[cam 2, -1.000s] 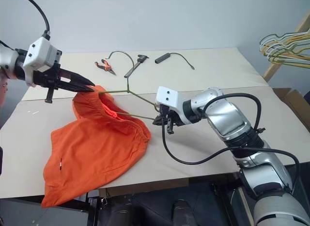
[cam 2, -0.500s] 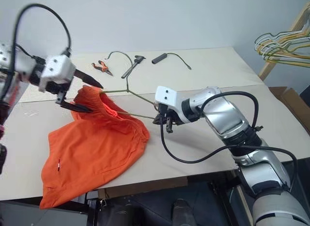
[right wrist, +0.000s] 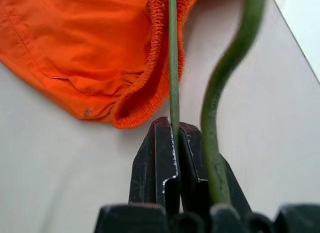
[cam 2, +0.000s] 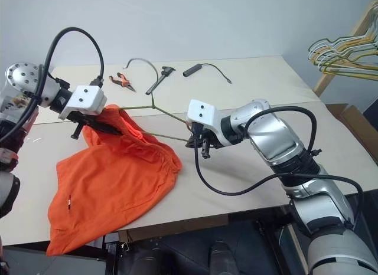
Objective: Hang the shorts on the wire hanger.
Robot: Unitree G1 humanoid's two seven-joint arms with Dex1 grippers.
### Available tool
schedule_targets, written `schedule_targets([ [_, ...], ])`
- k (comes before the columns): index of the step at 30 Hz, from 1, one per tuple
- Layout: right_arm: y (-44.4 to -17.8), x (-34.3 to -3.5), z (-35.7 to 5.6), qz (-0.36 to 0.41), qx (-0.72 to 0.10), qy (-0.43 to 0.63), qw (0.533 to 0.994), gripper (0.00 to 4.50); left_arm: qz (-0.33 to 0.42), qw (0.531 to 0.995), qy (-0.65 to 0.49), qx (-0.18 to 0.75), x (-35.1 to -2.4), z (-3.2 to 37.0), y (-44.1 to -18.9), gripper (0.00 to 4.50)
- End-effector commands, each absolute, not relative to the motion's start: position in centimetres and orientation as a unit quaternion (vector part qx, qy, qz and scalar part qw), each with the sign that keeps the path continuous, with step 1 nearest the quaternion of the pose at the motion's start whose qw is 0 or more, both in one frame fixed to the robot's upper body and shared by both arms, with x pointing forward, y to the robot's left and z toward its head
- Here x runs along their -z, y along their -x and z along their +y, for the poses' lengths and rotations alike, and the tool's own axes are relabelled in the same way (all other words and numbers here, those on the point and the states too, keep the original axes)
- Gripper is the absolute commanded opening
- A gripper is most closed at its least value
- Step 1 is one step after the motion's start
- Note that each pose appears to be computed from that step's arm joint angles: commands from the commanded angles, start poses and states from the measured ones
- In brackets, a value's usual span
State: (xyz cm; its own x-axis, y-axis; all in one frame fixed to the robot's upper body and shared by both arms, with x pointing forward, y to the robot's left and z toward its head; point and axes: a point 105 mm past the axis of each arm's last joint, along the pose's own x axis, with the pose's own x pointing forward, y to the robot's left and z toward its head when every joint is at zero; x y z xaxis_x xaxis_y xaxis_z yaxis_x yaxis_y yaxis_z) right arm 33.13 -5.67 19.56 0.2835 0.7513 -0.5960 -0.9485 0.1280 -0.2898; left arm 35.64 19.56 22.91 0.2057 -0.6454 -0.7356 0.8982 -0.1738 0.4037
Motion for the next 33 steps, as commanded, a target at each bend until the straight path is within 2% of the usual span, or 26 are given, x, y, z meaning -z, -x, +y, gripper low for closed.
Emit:
schedule_targets([
  [1,-33.1,-21.0,-5.5,0.125,-0.572,0.329,0.741,0.00,0.103,0.636,-0.460,0.611,-24.9,19.0,-35.6,0.01],
  [7,-34.4,-20.6,-8.0,0.133,-0.515,0.318,0.785,1.87,0.103,0.653,-0.435,0.611,-25.1,19.1,-35.5,0.00],
  [14,-34.7,-21.1,-16.1,0.150,-0.394,0.238,0.875,4.42,0.108,0.683,-0.398,0.603,-25.4,19.8,-35.6,0.00],
  [16,-33.8,-20.1,-18.3,0.164,-0.366,0.217,0.890,4.47,0.110,0.695,-0.384,0.598,-25.4,19.9,-35.8,0.00],
  [18,-31.9,-18.6,-18.6,0.177,-0.382,0.194,0.886,4.47,0.112,0.707,-0.367,0.594,-25.5,20.0,-36.1,0.00],
  [23,-28.7,-16.4,-13.9,0.157,-0.458,0.136,0.864,4.47,0.118,0.714,-0.364,0.586,-25.1,20.2,-36.6,0.00],
  [27,-28.8,-14.9,-7.8,0.139,-0.486,0.070,0.860,4.47,0.116,0.716,-0.363,0.585,-25.2,20.0,-36.7,0.00],
  [33,-30.1,-12.6,-2.4,0.162,-0.484,0.034,0.859,4.47,0.116,0.716,-0.365,0.583,-25.3,20.1,-36.7,0.00],
])
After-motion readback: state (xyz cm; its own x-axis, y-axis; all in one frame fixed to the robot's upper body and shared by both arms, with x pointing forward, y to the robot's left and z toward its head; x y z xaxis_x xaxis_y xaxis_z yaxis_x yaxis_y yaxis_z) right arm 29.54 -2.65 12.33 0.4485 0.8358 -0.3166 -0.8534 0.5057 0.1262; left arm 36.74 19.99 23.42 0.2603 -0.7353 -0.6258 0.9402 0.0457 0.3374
